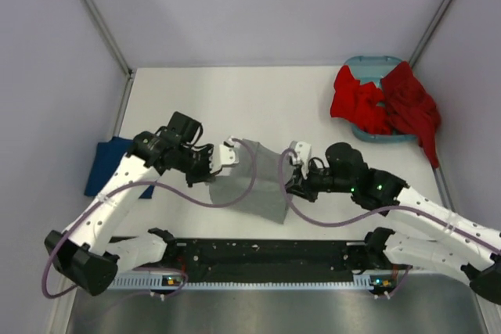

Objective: Fold and stack the t-shirts
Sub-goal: Fold the long partially folded tshirt into a neat square

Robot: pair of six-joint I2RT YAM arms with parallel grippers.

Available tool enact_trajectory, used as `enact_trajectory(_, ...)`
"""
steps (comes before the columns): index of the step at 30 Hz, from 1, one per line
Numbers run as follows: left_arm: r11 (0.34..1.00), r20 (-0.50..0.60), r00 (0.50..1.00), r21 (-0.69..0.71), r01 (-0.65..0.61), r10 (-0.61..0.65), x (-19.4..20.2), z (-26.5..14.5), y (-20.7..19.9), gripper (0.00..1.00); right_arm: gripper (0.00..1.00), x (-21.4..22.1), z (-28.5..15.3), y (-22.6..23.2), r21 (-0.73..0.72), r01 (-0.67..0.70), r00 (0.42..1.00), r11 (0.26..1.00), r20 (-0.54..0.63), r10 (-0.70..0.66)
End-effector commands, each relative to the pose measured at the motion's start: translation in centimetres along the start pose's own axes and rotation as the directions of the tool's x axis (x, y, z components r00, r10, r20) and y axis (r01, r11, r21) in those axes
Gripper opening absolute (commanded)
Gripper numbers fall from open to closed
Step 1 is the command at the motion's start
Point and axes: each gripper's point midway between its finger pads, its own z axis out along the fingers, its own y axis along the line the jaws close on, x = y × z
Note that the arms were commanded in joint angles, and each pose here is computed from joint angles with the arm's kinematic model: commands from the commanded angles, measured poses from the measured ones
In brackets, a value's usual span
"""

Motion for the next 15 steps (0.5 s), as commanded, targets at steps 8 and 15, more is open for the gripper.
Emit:
enact_trajectory(8, 0.958, -0.071, 0.984, -0.248, 0.140, -0.162, -4.6, 4.6, 16.1, 0.00, 0.00, 5.7, -2.8, -13.6, 0.421, -0.417, 0.897, 0.806, 0.050, 0.438)
enact_trajectory(15, 0.948, -0.177, 0.946, -0.221, 0.230, -0.271, -3.3, 10.0, 20.4, 0.00, 0.00, 7.9, -2.0, -18.9, 0.493, -0.486, 0.862, 0.722, 0.134, 0.489)
